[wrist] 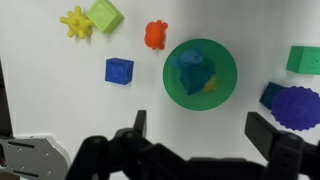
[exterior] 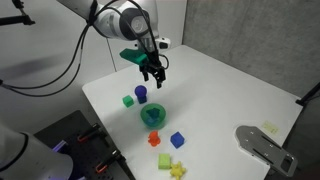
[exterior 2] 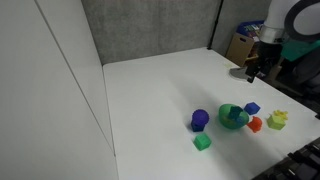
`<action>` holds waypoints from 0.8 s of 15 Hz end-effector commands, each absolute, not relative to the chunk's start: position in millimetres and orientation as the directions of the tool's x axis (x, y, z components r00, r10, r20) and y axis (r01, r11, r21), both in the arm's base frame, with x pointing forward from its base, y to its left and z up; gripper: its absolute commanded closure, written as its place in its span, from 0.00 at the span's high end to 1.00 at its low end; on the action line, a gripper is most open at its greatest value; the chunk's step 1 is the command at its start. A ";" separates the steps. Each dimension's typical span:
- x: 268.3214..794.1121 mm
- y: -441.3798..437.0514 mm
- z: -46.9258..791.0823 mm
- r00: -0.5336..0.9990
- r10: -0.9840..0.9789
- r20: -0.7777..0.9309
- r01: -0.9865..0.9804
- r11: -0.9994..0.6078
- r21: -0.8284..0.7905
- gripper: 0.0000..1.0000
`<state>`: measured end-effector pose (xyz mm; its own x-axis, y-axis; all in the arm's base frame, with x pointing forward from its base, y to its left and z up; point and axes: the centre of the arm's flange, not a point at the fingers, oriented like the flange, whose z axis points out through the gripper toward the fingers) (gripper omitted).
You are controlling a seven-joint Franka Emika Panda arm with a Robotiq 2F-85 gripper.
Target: Put the green bear plush toy in the green bowl
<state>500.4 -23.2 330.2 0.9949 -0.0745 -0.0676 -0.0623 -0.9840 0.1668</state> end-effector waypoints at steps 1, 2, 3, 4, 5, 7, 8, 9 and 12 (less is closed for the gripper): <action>479.4 -33.4 384.3 0.991 -0.123 -0.046 -0.116 -0.985 0.130 1.00; 475.3 -35.6 396.3 0.990 -0.136 -0.038 -0.130 -0.984 0.120 1.00; 471.7 -37.6 408.7 0.988 -0.150 -0.029 -0.146 -0.983 0.108 1.00; 468.4 -39.2 421.1 0.986 -0.163 -0.028 -0.159 -0.983 0.096 1.00; 465.0 -40.1 431.8 0.984 -0.175 -0.025 -0.172 -0.981 0.087 1.00; 456.7 -41.1 453.3 0.982 -0.185 -0.028 -0.183 -0.981 0.071 1.00; 452.2 -41.5 464.1 0.982 -0.184 -0.035 -0.182 -0.982 0.056 1.00; 447.8 -41.5 473.5 0.982 -0.185 -0.038 -0.183 -0.982 0.047 1.00; 436.4 -42.8 499.4 0.983 -0.182 -0.030 -0.180 -0.983 0.046 1.00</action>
<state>446.6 -40.2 470.6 0.9813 -0.1899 -0.0321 -0.1876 -0.9803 0.0619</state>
